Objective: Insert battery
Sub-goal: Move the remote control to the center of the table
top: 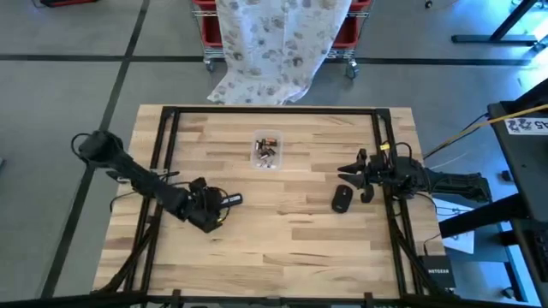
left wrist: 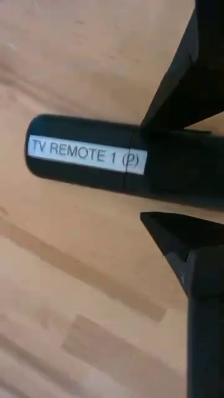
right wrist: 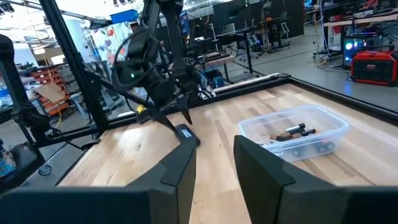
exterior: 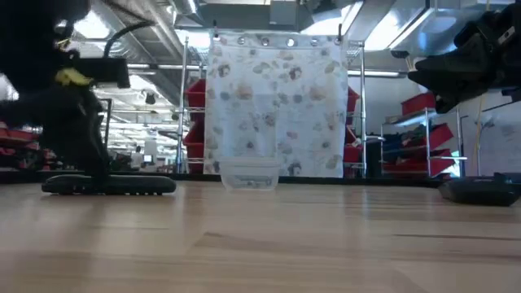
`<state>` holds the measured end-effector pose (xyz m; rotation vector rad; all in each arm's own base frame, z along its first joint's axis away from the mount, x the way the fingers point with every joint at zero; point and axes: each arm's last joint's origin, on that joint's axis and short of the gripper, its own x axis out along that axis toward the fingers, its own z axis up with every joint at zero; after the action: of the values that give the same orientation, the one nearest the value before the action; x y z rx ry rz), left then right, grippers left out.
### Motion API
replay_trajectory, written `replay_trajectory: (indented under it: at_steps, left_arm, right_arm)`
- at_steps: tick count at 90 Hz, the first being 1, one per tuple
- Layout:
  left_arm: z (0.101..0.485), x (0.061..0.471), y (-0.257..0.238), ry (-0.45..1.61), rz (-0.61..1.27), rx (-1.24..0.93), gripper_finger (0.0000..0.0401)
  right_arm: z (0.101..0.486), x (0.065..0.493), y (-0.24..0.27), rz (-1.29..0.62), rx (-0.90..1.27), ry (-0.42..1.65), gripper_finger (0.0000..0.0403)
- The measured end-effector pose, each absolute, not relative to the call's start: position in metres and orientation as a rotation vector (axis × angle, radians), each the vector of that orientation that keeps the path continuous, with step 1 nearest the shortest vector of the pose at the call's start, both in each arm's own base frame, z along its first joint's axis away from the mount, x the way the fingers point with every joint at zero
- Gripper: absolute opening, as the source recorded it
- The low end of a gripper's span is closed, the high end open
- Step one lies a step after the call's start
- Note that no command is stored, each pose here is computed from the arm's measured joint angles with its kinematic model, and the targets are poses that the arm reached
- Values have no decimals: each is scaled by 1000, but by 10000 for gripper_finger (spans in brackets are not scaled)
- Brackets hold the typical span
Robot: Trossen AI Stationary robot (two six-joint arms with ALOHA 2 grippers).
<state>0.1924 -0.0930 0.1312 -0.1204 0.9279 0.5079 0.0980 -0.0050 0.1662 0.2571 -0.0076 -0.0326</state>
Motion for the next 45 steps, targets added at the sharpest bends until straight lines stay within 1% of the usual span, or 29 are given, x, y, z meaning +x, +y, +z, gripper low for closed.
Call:
replay_trajectory:
  at_steps: [13,26,40,45]
  left_arm:
    - [112,184,-87,860,484,-171,201]
    - [102,179,-83,819,447,-162,199]
    - [99,180,-78,820,386,-67,165]
    - [98,180,-74,837,375,-40,163]
  right_arm:
    - [166,98,-5,-33,257,-8,94]
    - [166,98,-5,-33,257,-7,94]
    - [166,98,-5,-33,257,-8,94]
    - [166,98,-5,-33,257,-8,94]
